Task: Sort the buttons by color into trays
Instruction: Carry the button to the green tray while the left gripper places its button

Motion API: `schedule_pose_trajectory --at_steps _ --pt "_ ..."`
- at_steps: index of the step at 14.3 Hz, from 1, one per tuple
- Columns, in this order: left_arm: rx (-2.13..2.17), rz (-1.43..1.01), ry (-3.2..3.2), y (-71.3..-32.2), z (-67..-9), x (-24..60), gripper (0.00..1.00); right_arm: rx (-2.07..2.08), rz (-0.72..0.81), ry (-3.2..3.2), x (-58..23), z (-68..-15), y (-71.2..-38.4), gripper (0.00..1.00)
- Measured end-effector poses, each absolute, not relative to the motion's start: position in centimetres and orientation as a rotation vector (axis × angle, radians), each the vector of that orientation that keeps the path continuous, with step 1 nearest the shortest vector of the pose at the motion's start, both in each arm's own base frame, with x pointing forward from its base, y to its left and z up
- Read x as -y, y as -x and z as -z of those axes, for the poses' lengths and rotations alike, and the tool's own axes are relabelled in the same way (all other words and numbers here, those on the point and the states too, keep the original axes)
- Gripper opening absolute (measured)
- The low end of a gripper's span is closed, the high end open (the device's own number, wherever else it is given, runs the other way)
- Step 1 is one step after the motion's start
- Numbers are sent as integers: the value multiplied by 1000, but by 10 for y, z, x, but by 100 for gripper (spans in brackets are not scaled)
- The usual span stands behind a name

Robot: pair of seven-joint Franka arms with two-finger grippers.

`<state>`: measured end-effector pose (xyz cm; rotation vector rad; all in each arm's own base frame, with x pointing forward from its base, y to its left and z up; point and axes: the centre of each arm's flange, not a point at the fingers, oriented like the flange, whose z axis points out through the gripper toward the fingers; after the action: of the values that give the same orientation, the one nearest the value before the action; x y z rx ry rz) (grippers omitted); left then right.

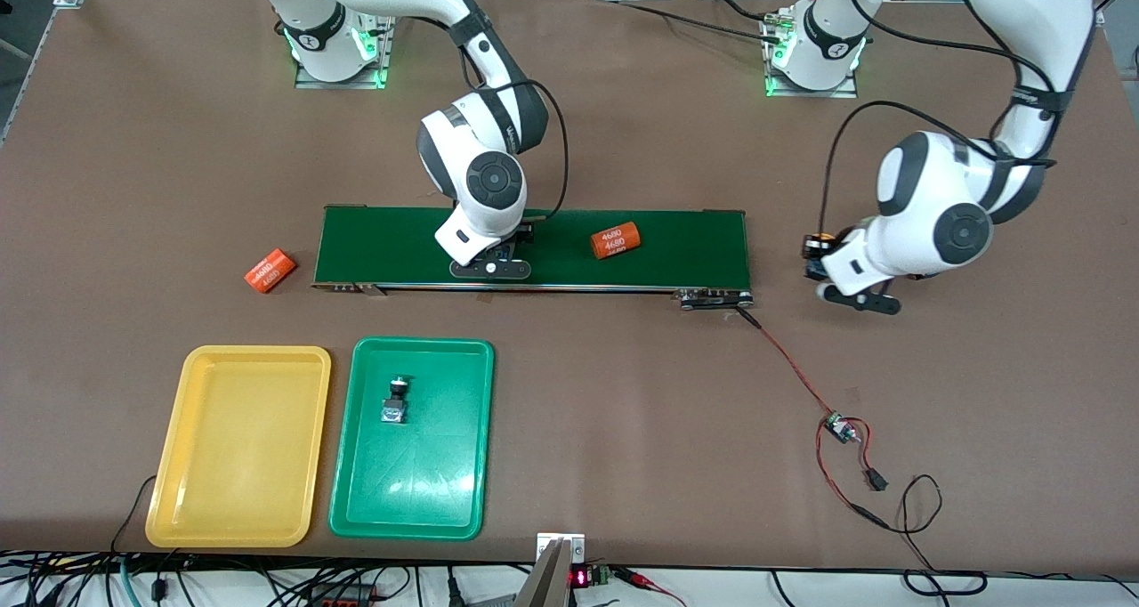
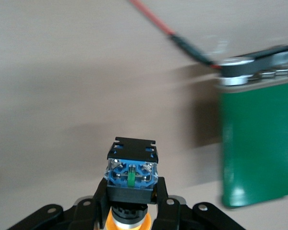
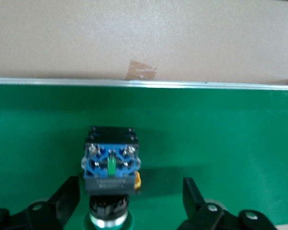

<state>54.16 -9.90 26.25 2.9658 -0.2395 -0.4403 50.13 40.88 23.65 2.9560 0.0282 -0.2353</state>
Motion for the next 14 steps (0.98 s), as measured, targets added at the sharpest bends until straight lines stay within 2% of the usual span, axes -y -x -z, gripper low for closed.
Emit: schedule_pose_trajectory --at_steps 1,4,9,11,14 --pt "251 440 -2954 -539 -265 117 41 -25 229 -2957 -408 -235 -503 75" --pt "241 401 -2910 -534 -273 165 41 5 214 -2966 -400 -239 -512 43" --pt "48 308 -2869 -525 -261 239 41 102 167 -2999 -372 -257 -548 41" --pt "-1 315 -2869 -518 -256 257 55 142 122 -3021 -359 -271 -569 41" --pt "-57 293 -2879 -524 -273 252 83 136 26 -3057 -336 -290 -613 41"
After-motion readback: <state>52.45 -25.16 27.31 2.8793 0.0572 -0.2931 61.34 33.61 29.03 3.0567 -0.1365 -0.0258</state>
